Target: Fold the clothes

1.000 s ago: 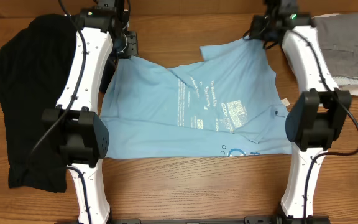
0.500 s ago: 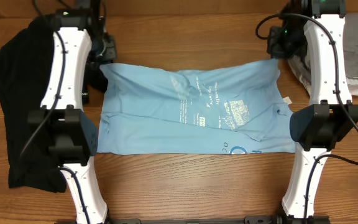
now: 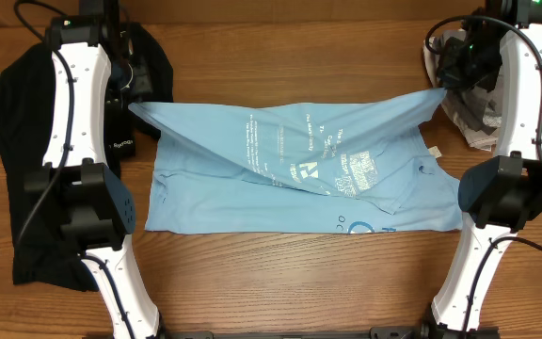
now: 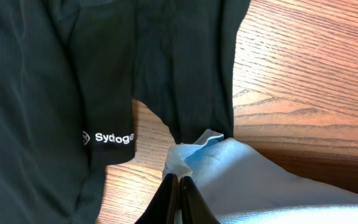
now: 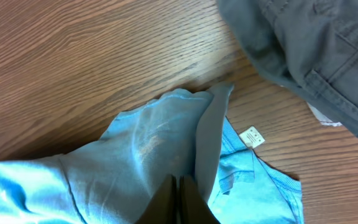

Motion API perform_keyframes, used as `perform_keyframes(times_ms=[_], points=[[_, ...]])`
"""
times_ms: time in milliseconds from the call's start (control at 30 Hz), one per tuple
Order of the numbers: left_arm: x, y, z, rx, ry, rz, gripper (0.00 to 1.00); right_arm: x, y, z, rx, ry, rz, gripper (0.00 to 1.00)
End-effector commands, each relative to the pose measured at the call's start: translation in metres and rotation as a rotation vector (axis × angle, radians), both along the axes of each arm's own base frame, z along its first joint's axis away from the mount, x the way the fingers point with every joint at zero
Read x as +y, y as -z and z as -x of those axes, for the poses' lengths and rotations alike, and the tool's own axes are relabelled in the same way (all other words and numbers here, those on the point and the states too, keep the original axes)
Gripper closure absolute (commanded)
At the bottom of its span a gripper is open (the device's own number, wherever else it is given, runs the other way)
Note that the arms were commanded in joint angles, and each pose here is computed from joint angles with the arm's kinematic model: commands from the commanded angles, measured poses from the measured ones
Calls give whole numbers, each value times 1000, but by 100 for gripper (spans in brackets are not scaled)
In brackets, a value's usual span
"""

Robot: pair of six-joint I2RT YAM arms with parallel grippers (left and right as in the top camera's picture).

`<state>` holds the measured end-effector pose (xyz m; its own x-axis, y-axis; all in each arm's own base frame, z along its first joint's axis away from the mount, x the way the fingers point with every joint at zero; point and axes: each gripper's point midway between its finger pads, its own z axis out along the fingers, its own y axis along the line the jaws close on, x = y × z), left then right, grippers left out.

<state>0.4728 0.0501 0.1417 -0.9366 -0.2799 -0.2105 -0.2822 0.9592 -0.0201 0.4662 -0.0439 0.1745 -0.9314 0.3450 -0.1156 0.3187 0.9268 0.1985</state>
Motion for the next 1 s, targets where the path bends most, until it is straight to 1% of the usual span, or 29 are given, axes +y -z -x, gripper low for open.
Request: perform_keyframes(times_ms=[0,100,200,267,500,667,867,933,967], points=[[0,-7,1,-10,8,15,96,2,-43,6,-104,-23,-2,96],[-13,-6,7,15,48,58,96,8,-40,11,-85,-31,-16,96],[-24,-4,15,51,65,71,96,12,-19,20,-10,-37,-29,96],[-33,-2,27,100,86,73,96,14,6,34,90,-35,-45,96],[-45,12,48,204,108,81,96,13,60,78,327,-32,-37,96],[-61,39,69,303,142,84,96,11,81,98,417,-32,-27,96],[-81,82,97,414,194,69,96,-2,87,111,474,-32,35,96],[-84,92,103,433,201,68,96,-6,87,112,478,-27,48,93],[-84,96,105,439,202,68,96,-9,87,112,478,-24,50,86]])
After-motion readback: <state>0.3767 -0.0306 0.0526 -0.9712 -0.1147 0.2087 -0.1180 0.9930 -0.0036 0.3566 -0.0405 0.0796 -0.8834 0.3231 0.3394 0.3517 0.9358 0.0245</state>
